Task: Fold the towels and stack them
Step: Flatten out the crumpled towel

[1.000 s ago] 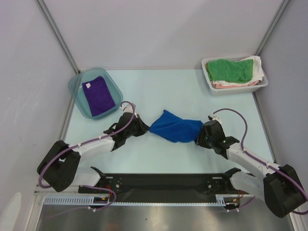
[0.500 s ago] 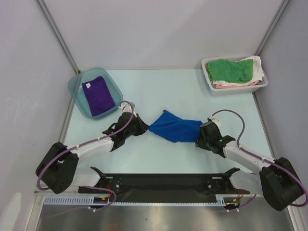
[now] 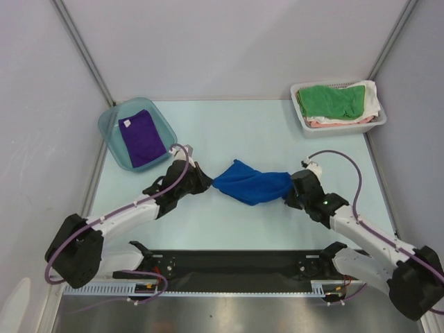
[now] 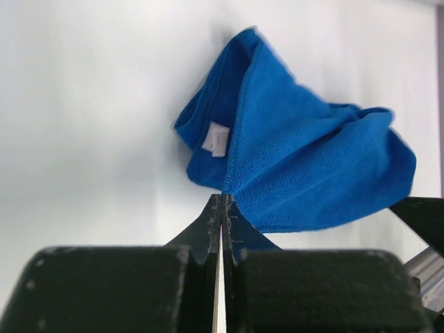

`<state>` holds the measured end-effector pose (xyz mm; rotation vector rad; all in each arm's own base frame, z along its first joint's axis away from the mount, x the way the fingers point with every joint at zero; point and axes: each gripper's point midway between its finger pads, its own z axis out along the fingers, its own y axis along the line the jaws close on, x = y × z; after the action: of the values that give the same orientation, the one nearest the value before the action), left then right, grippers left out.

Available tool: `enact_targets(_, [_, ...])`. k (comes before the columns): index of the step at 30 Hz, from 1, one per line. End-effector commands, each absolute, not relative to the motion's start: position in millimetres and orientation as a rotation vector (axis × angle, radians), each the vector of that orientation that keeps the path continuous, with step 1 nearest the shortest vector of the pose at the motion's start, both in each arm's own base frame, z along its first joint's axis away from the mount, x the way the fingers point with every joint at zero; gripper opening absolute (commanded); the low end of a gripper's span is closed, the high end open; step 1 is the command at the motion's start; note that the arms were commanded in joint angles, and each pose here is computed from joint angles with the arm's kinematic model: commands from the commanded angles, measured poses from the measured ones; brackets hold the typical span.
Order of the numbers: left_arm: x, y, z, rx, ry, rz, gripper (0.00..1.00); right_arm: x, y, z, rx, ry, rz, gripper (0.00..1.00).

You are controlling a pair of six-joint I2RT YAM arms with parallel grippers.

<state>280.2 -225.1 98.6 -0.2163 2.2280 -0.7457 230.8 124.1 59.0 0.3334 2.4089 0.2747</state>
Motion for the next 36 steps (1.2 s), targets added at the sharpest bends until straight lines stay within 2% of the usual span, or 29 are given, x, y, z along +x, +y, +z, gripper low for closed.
enact_targets(1, [295.2, -224.0, 156.3, -0.164, 2.08, -0.751, 0.0, 244.1, 122.1, 121.2, 0.323, 2.271, 0.311, 0.0])
enact_targets(10, [289.7, -226.2, 259.3, 0.006, 1.885, -0.711, 0.0, 270.3, 127.2, 245.8, 0.25, 2.06, 0.388, 0.0])
enact_targets(12, [286.8, -229.2, 290.1, 0.036, 1.835, -0.709, 0.0, 278.2, 124.6, 267.0, 0.226, 2.021, 0.366, 0.0])
enact_targets(16, [288.9, -227.9, 351.6, 0.078, 1.72, -0.698, 0.0, 300.9, 129.8, 344.6, 0.198, 1.873, 0.417, 0.0])
enact_targets(17, [289.1, -226.0, 383.5, 0.072, 1.659, -0.71, 0.0, 303.7, 130.6, 359.7, 0.191, 1.846, 0.423, 0.0])
enact_targets(20, [293.0, -222.7, 416.1, 0.087, 1.611, -0.673, 0.0, 311.1, 135.2, 403.9, 0.152, 1.755, 0.446, 0.0])
enact_targets(28, [273.3, -210.8, 500.0, 0.147, 1.414, -0.649, 0.0, 303.7, 133.3, 491.8, 0.061, 1.533, 0.474, 0.0])
enact_targets(36, [217.5, -205.7, 576.2, 0.239, 1.207, -0.688, 0.0, 266.8, 129.0, 568.3, -0.034, 1.309, 0.51, 0.0])
